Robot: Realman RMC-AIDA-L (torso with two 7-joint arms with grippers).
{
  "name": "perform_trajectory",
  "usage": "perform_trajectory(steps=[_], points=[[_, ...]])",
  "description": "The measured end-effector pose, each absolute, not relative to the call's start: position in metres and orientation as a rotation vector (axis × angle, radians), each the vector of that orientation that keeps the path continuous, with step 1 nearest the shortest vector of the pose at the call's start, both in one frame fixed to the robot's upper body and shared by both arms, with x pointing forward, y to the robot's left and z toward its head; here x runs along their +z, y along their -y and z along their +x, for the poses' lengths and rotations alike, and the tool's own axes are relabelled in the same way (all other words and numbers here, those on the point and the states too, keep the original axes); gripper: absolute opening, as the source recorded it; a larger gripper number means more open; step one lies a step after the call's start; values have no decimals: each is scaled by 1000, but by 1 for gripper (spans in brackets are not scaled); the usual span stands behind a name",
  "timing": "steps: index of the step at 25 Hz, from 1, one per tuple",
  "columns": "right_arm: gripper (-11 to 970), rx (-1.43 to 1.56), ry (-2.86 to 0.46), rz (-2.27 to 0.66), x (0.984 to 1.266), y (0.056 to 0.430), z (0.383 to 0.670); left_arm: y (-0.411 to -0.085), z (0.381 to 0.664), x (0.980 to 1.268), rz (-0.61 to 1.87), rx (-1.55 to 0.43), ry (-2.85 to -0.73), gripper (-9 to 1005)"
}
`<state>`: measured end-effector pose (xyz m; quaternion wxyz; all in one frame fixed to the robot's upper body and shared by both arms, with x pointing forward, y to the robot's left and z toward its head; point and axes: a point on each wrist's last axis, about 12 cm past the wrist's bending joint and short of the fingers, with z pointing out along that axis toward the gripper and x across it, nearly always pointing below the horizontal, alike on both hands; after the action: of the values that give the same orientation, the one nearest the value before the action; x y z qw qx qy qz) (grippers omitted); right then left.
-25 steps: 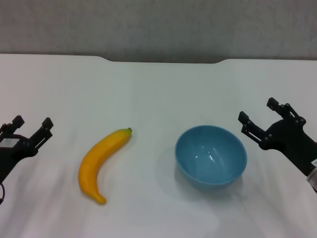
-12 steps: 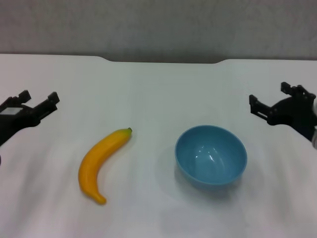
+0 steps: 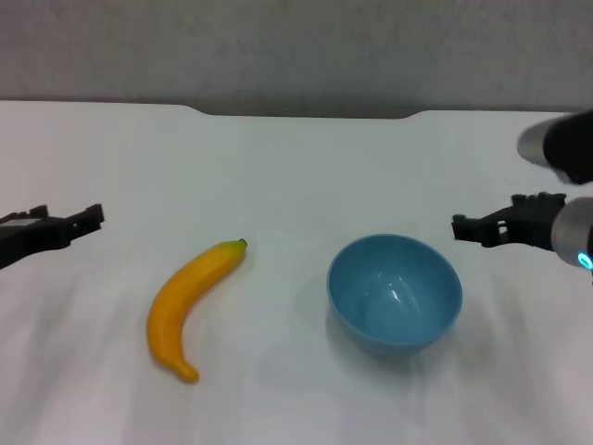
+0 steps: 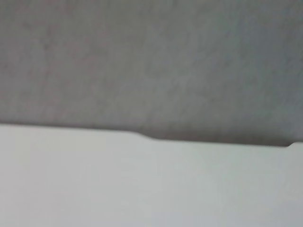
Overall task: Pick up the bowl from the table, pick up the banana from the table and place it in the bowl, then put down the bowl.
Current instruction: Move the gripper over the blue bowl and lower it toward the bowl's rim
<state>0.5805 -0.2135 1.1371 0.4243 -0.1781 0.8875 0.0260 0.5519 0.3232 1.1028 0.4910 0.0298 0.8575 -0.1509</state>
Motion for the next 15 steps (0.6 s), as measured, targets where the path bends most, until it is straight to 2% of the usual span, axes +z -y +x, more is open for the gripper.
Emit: perform_trajectory(steps=[9,15], points=[[879,79,-2398,-440,1144,208,600,-318,569,1117,91,-144,-2291,865],[878,145,-2445,-379,1125,198,602,-314,572,1116,88,-100,-2293,861]])
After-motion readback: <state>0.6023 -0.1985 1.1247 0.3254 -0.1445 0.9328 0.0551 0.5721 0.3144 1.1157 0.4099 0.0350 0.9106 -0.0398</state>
